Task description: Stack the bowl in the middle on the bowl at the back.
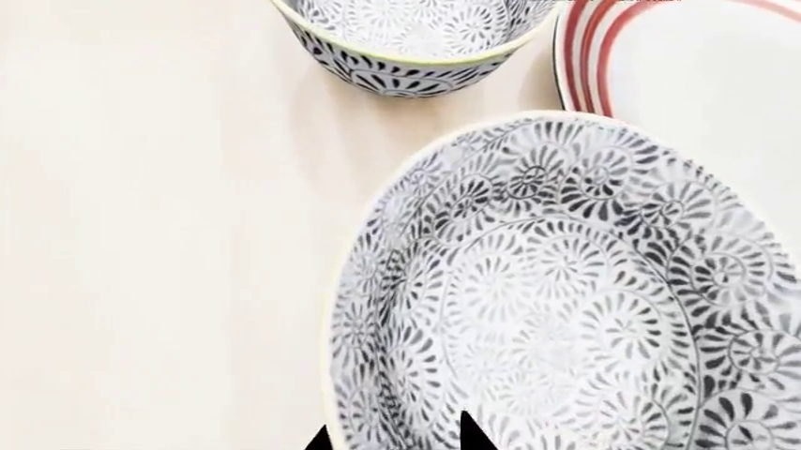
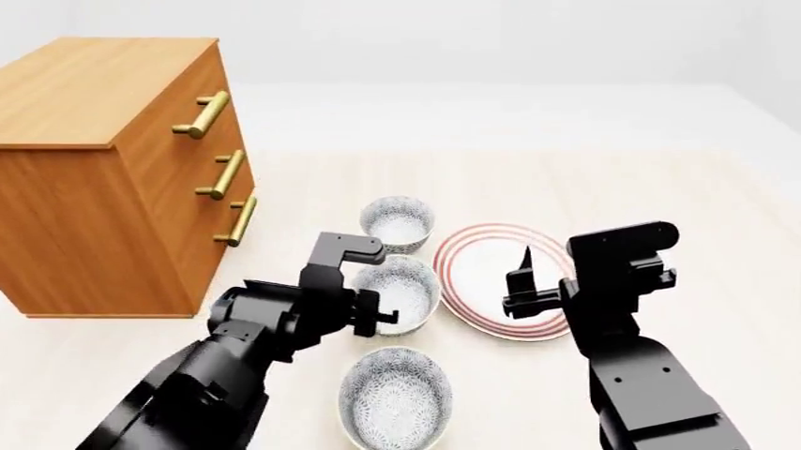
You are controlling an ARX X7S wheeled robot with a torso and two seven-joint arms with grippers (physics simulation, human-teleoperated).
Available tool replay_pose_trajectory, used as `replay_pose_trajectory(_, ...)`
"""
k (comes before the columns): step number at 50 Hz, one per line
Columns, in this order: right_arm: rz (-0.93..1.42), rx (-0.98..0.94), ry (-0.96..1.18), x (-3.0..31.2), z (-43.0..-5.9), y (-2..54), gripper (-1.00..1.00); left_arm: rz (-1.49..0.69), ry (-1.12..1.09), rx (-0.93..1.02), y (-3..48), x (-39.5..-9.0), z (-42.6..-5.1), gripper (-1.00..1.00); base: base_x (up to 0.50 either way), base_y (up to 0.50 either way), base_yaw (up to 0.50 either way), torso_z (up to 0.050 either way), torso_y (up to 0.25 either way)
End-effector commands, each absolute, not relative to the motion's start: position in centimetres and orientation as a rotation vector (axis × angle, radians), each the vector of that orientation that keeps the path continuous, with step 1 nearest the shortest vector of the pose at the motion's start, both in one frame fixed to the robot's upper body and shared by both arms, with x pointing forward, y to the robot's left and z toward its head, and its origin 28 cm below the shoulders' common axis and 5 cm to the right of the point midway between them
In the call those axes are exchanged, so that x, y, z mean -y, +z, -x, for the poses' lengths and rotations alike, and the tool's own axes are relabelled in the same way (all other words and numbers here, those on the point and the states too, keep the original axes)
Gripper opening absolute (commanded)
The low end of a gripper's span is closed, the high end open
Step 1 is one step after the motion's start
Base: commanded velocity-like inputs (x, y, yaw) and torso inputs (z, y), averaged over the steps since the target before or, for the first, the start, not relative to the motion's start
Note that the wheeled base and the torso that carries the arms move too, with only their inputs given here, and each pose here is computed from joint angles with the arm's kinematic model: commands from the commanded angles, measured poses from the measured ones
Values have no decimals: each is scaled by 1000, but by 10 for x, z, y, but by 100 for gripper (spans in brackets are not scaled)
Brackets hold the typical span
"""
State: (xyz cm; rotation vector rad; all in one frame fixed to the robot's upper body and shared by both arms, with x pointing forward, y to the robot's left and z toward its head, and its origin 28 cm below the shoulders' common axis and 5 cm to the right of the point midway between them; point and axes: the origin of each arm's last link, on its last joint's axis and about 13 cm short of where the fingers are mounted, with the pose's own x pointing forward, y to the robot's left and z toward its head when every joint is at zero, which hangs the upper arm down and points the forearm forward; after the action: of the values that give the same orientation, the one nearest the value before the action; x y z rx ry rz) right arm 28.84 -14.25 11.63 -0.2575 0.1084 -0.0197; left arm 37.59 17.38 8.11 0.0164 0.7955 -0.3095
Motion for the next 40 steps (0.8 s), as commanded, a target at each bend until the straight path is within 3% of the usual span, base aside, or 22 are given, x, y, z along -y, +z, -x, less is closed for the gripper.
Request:
replay_pose_trajectory(1,257,-115,-19,143,-286,114,100,-5,-297,-784,78,-176,-376,-100,0,0,0,0,0)
replay_pose_trajectory(28,259,-131,-22,137,-308,114,100,167,-257,-665,111,-187,-381,-100,0,0,0,0,0)
replay_pose_trajectory(35,252,-122,-25,152,-282,114,100,201,-275,-643,124,-191,-376,-100,0,0,0,0,0)
replay_pose_trajectory(40,269,-139,-24,146,-289,114,100,227,-293,-629,134,-194,-371,-100,0,0,0,0,0)
